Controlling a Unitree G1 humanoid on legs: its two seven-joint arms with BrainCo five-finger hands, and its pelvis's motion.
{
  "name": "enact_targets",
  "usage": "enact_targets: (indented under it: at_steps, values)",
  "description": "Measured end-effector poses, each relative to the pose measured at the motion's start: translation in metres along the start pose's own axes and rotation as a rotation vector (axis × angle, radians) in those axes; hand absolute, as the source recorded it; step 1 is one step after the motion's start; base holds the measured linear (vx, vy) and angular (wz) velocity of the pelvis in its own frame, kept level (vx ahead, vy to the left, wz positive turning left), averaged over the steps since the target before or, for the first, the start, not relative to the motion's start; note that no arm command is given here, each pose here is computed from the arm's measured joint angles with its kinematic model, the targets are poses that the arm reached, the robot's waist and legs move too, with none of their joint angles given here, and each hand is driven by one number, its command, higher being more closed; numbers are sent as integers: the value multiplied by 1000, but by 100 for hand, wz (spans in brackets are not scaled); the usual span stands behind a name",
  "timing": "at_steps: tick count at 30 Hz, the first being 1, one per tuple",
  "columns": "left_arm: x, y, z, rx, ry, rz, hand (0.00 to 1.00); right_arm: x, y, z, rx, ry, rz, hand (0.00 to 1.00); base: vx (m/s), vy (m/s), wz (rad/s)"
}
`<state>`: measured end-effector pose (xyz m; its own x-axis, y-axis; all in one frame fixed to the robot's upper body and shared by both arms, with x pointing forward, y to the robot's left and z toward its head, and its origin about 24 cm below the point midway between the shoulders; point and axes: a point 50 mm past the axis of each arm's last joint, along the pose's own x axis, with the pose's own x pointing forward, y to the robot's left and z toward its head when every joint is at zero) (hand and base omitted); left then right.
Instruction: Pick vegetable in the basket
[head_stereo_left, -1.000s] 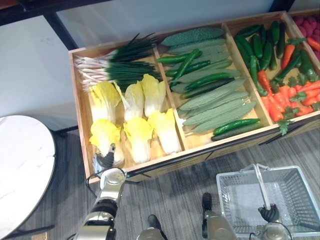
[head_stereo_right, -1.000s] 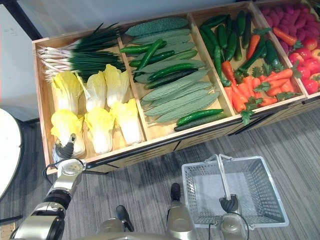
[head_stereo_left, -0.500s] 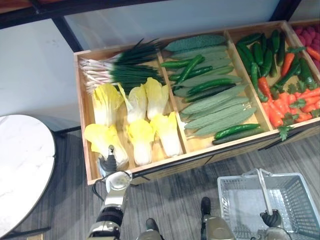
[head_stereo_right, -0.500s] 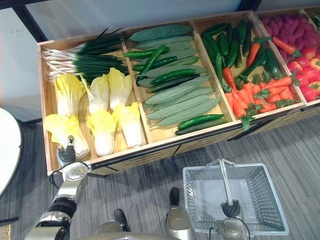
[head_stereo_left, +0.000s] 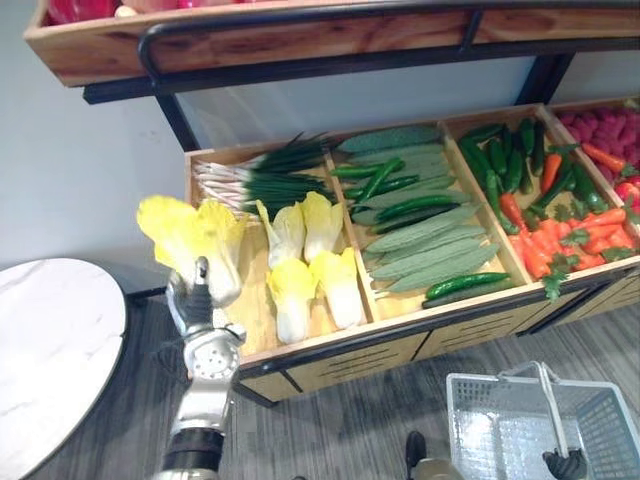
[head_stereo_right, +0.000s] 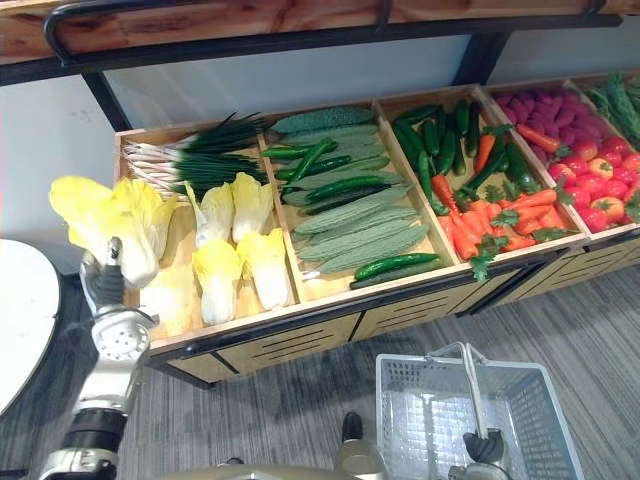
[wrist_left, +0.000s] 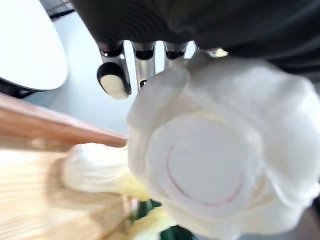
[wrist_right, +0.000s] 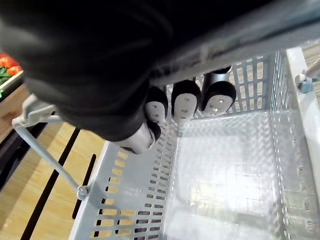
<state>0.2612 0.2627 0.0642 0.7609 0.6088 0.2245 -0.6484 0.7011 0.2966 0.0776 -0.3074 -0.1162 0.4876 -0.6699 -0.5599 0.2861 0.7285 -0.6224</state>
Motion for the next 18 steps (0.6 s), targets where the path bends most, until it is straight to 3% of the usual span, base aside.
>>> enact_targets:
  at_steps: [4,8,18]
  values:
    - [15,16,33,20,-191,-47,100,8,-24,2,-47,-15,-39,100,5,-5,-20]
    - [12,12,54,-16,-294,-125,100,15,-40,10,-50,-43,-81,100,14,6,-29]
    - [-40,-42,93,-85,-533,-640,100,25,-65,80,-180,-350,-76,100,0,-2,-39]
